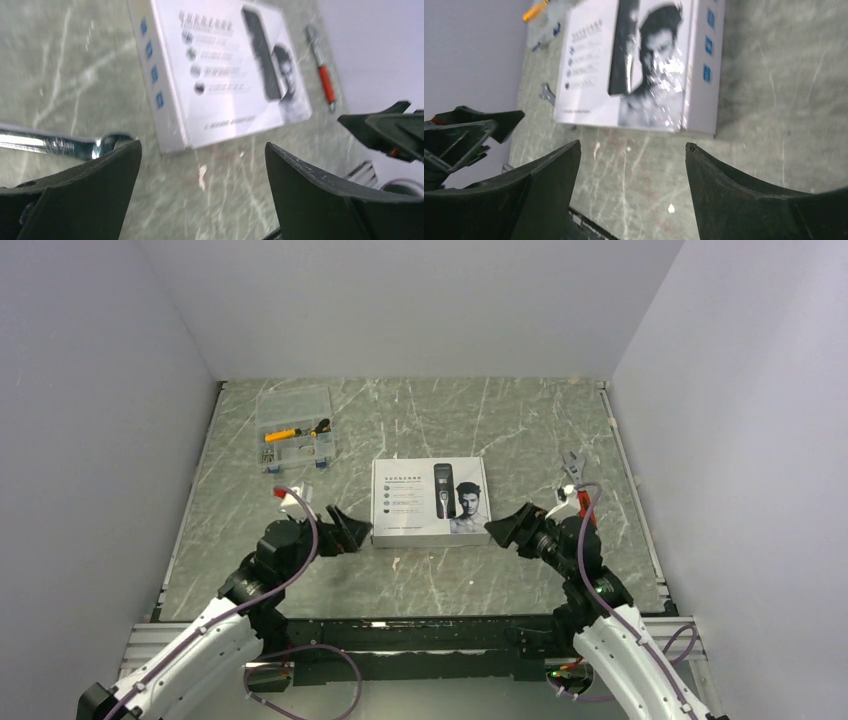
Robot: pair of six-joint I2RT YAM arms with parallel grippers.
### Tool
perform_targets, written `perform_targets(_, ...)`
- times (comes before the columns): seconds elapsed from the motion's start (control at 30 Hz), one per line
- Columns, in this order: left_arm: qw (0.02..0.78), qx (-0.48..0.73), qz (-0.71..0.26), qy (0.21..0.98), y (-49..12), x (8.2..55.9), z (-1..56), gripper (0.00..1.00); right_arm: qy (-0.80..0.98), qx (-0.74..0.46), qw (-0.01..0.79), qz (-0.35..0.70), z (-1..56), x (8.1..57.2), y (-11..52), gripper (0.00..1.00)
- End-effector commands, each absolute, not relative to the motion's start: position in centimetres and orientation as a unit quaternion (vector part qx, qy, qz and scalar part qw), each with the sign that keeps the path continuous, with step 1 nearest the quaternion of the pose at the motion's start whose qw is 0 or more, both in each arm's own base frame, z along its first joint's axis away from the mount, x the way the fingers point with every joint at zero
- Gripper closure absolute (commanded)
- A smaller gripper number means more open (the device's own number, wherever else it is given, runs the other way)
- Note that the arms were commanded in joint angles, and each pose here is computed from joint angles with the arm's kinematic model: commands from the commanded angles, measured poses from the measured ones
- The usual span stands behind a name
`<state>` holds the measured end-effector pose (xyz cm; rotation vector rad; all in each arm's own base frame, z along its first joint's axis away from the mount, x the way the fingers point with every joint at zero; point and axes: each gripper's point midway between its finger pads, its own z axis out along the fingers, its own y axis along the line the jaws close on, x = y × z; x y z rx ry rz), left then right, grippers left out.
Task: Sort the hair-cutting tools
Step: Close the storage box at the center of the board, then reset both arms
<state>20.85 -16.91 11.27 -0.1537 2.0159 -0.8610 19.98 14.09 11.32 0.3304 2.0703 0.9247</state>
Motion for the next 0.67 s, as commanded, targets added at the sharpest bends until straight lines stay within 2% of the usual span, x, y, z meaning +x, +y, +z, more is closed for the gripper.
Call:
perform_targets(0.0,0.518,-0.093,-0.290,0.800,-14.6,23.2,15.2,0.01,0.789,0.091,0.503,0.341,16.7,22.7,13.4,0.18)
perform_targets(0.03,0.517,-0.100,-0.284,0.801,-14.5,23.5,15.5,0.01,0.787,0.092,0.510,0.336,16.8,23.1,13.3,0.14)
perform_targets(0.07,0.512,-0.107,-0.276,0.806,-14.3,23.7,15.5,0.01,0.783,0.091,0.518,0.333,17.2,23.5,13.2,0.04)
perform_targets(0.1,0.505,-0.111,-0.266,0.814,-14.3,23.9,15.5,0.01,0.780,0.091,0.524,0.329,17.6,23.7,13.1,0.01)
perform_targets(0.27,0.466,-0.127,-0.228,0.845,-14.2,24.5,14.5,0.01,0.770,0.093,0.556,0.299,19.7,25.1,12.3,0.00)
perform_targets(0.43,0.461,-0.130,-0.232,0.846,-14.5,24.5,13.9,0.01,0.756,0.122,0.579,0.280,21.4,26.3,11.5,0.00)
perform_targets(0.63,0.460,-0.131,-0.239,0.845,-14.5,24.3,13.8,0.01,0.765,0.125,0.551,0.310,21.2,26.6,13.0,0.00)
